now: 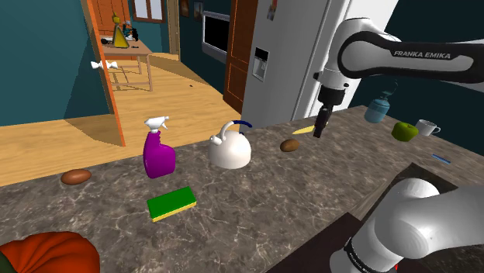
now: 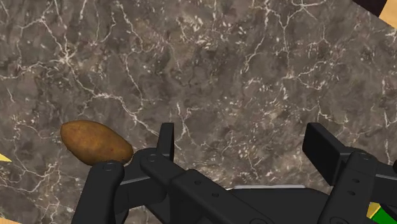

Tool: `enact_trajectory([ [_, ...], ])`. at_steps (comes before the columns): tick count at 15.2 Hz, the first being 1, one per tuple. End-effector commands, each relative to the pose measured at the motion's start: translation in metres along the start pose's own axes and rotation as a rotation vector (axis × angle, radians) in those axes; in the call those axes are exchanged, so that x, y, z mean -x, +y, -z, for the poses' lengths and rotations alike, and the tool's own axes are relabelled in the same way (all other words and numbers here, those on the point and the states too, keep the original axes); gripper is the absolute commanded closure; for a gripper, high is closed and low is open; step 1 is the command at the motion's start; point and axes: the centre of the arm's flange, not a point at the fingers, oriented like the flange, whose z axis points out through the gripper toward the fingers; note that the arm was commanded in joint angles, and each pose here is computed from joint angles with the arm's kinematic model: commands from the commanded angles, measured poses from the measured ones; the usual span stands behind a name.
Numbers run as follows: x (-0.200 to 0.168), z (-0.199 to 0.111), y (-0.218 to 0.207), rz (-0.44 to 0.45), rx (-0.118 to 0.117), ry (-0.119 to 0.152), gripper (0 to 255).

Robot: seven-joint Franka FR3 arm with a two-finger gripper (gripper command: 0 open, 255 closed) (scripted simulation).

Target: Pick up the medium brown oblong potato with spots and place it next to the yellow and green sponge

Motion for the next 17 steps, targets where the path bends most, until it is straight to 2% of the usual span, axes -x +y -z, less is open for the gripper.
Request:
enact_trajectory([
  [1,-0.002,-0.015,0.022,0.056,-0.001,0.007,0],
  [9,-0.033,-0.077,0.103,0.263,-0.012,0.029,0],
  [17,-0.081,-0.139,0.174,0.47,-0.022,0.052,0],
])
